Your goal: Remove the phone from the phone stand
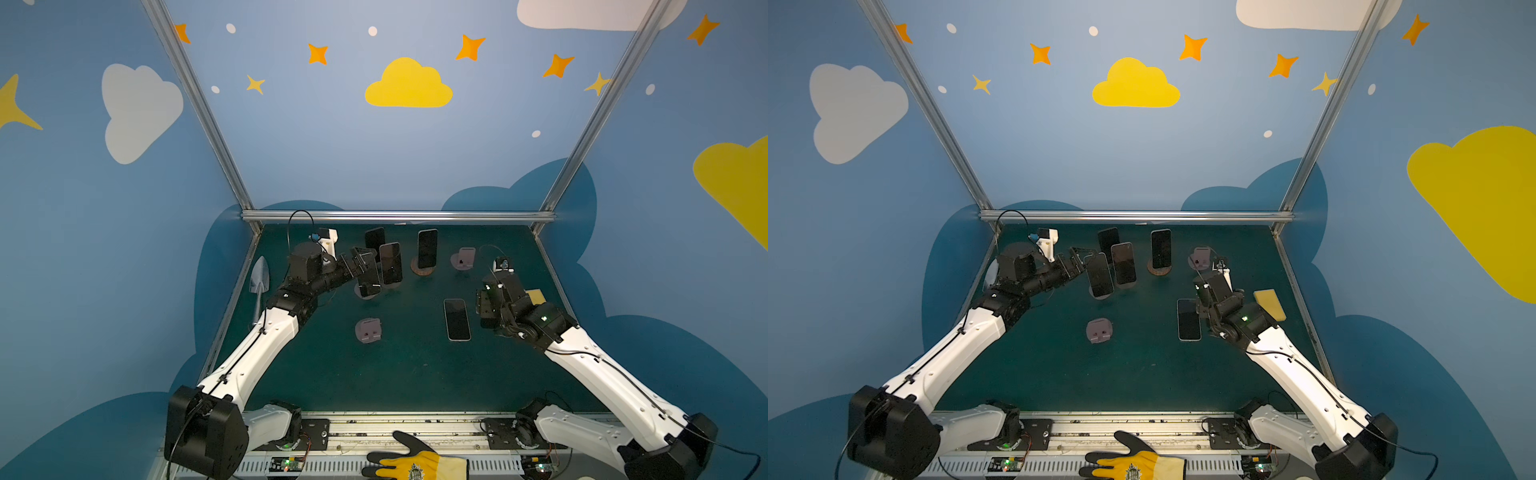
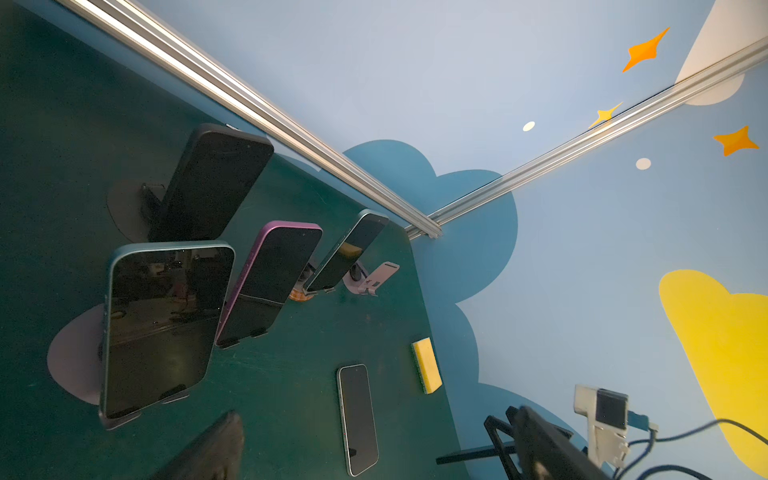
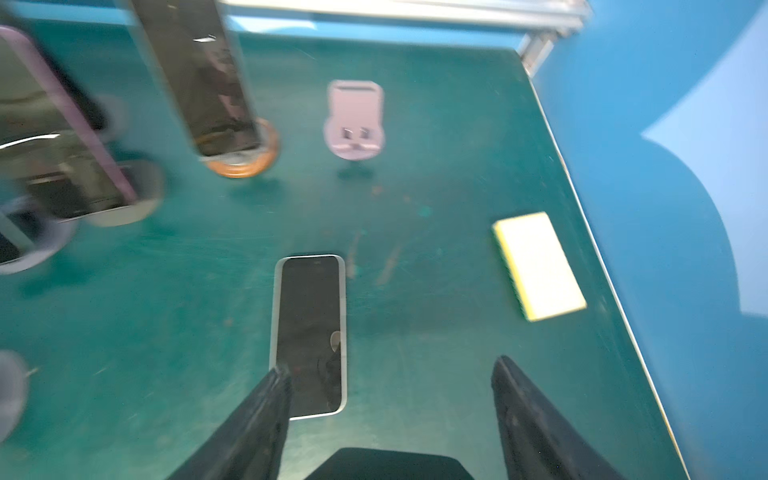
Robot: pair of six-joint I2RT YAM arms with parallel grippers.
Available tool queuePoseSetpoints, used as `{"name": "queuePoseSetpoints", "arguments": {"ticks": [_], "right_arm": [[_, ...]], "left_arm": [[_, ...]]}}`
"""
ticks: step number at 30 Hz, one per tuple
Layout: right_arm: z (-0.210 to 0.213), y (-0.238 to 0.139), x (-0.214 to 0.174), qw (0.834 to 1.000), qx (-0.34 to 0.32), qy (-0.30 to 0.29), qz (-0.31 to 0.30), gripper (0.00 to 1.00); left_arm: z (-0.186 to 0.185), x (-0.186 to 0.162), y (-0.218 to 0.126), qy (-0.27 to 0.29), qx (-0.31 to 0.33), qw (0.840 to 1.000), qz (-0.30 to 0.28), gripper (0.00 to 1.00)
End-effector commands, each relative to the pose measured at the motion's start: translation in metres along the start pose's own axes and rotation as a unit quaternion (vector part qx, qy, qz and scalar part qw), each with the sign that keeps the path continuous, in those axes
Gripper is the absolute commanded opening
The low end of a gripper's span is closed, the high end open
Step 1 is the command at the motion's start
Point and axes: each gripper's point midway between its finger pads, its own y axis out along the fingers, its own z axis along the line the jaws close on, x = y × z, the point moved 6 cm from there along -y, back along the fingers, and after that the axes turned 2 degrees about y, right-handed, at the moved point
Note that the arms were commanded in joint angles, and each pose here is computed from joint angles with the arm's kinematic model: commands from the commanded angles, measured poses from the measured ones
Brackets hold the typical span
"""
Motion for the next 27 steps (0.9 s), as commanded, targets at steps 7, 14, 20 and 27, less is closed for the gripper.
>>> {"name": "queuePoseSetpoints", "arguments": {"ticks": [7, 14, 20, 27], "right_arm": [[-0.017, 0.027, -0.016, 0.999, 0.004, 0.032, 0.031, 0.59], [-0.022, 0.044, -0.023, 0.997, 0.01, 0.029, 0.068, 0.59], [-0.026, 0.056, -0.024, 0.998, -0.006, 0.025, 0.064, 0.59], [-0.024, 0.079, -0.026, 0.995, 0.013, 0.01, 0.103, 0.6]], "left_arm": [[-0.003, 0.001, -0.001, 0.01, -0.004, 1.0, -0.004, 1.0], [-0.004, 0.002, -0.001, 0.01, -0.006, 1.0, -0.004, 1.0], [-0.004, 0.001, -0.001, 0.011, -0.006, 1.0, -0.004, 1.0], [-0.002, 0.0, 0.001, 0.011, -0.004, 1.0, -0.002, 1.0]]}}
